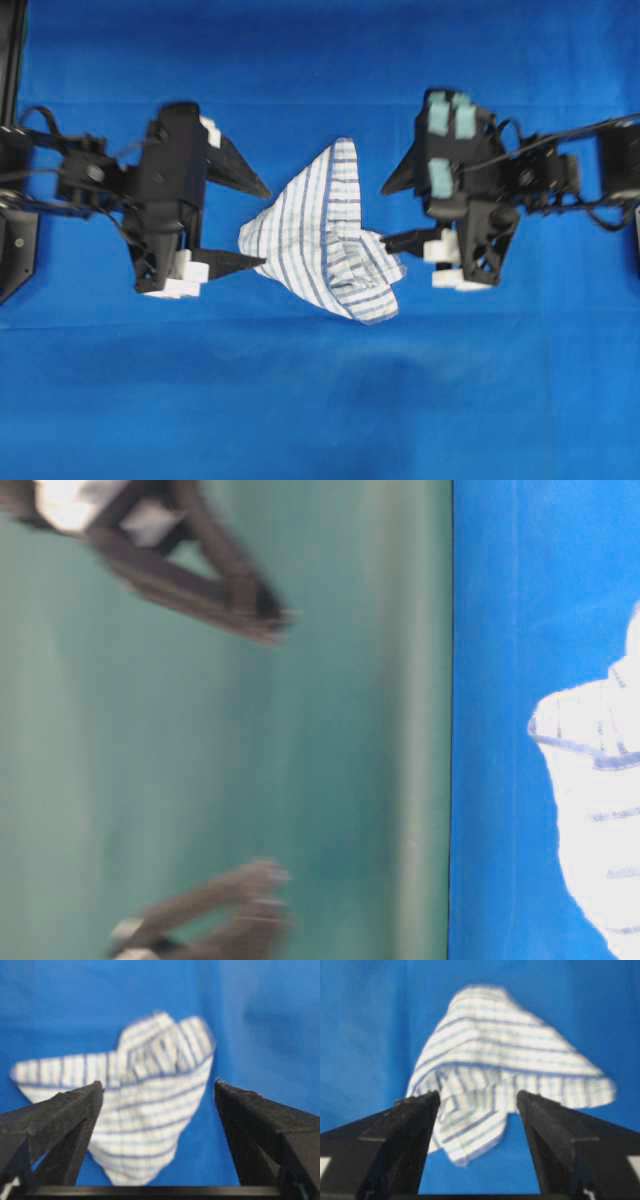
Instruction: Lift the towel with both arms.
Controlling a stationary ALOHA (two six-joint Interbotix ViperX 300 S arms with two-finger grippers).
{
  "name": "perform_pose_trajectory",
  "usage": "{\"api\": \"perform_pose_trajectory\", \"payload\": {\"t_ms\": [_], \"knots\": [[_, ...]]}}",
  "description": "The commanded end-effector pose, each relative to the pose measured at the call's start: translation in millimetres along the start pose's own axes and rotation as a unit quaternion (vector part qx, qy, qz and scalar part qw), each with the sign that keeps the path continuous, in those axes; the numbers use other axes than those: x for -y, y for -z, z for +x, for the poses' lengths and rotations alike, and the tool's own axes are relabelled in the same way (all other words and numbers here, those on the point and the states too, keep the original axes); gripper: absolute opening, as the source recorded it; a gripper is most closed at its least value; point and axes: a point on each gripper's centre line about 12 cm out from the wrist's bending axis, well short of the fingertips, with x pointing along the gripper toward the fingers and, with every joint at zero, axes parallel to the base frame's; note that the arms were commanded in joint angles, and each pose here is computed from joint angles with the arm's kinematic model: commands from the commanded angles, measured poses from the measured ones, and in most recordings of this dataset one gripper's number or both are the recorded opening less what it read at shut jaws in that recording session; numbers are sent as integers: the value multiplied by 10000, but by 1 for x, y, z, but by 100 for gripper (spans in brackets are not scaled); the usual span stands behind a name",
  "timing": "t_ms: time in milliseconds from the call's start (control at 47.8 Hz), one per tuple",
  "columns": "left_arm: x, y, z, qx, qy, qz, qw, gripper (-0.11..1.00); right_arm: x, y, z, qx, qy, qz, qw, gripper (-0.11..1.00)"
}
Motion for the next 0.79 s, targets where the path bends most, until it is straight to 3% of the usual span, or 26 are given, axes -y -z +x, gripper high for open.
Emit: {"api": "perform_pose_trajectory", "payload": {"t_ms": [0,314,774], "knots": [[1,8,7,92,13,-5,10000,87,-6,7,12,84,-94,7,9999,65],[2,68,56,-392,-6,-128,9992,87,-35,45,74,-319,-368,18,9988,65],[2,118,106,-828,-29,-117,9965,87,-48,77,129,-482,-487,191,9975,65]]}}
